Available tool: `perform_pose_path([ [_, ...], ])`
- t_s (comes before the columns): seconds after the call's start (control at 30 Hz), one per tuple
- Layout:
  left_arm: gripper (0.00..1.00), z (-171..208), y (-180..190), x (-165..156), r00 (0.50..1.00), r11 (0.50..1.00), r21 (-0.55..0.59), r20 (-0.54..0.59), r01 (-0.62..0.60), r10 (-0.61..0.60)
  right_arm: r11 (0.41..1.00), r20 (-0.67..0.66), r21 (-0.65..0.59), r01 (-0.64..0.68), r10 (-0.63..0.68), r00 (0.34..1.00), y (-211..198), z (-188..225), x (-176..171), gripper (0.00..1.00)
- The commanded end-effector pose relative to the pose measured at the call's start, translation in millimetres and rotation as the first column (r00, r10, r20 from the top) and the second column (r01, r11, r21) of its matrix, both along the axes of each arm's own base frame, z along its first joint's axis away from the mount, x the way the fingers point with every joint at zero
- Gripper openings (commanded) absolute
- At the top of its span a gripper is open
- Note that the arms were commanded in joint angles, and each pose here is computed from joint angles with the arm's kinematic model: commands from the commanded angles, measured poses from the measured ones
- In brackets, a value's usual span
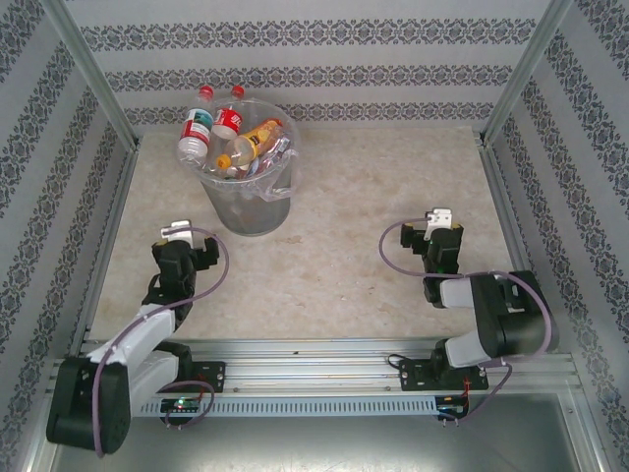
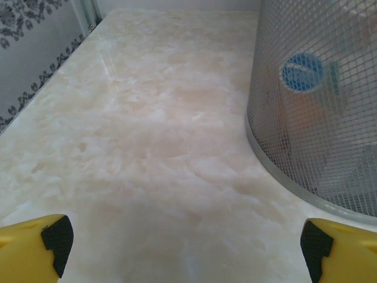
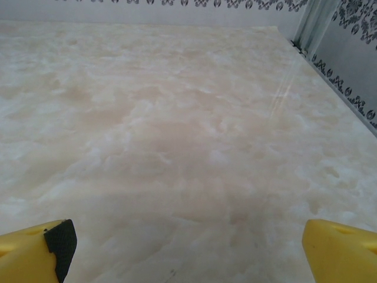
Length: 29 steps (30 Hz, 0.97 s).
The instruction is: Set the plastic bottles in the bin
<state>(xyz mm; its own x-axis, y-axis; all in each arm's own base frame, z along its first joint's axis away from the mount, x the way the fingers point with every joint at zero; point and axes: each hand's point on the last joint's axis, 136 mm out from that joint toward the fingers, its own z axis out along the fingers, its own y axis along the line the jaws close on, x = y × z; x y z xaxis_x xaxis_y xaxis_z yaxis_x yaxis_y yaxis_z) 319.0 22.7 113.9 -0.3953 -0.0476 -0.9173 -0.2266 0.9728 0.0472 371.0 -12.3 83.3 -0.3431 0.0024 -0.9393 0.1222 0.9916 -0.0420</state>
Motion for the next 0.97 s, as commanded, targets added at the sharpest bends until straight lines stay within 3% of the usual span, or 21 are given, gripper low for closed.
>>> perform_pose_path([
  [0.0, 1.00, 30, -5, 22, 0.987, 0.997, 0.068, 0.154, 0.042, -0.052, 0.999, 0.090, 0.040, -0.026, 0.022, 0.996, 3, 22, 15, 0.98],
  [0.03, 1.00, 28, -5, 25, 0.985, 0.997, 0.072, 0.166, 0.038, -0.049, 0.999, 0.041, 0.042, -0.013, 0.012, 0.999, 1, 17, 15, 0.98],
  [0.27, 1.00, 9, -7, 49, 0.969, 0.994, 0.061, 0.225, 0.088, -0.099, 1.000, 0.060, 0.030, 0.008, -0.010, 0.998, -1, 24, 23, 0.98],
  [0.47, 1.00, -15, -4, 63, 0.981, 0.996, 0.042, 0.176, 0.079, -0.085, 1.000, 0.056, 0.029, 0.006, -0.008, 0.998, -1, 24, 23, 0.98],
  [0.63, 1.00, -26, 4, 76, 0.996, 0.998, 0.005, 0.061, 0.059, -0.059, 1.000, 0.054, 0.029, 0.005, -0.007, 0.999, 0, 23, 23, 0.98],
  [0.93, 1.00, -25, 2, 77, 0.995, 0.997, 0.012, 0.074, 0.071, -0.072, 1.000, 0.055, 0.030, 0.003, -0.005, 0.998, 0, 24, 23, 0.98],
])
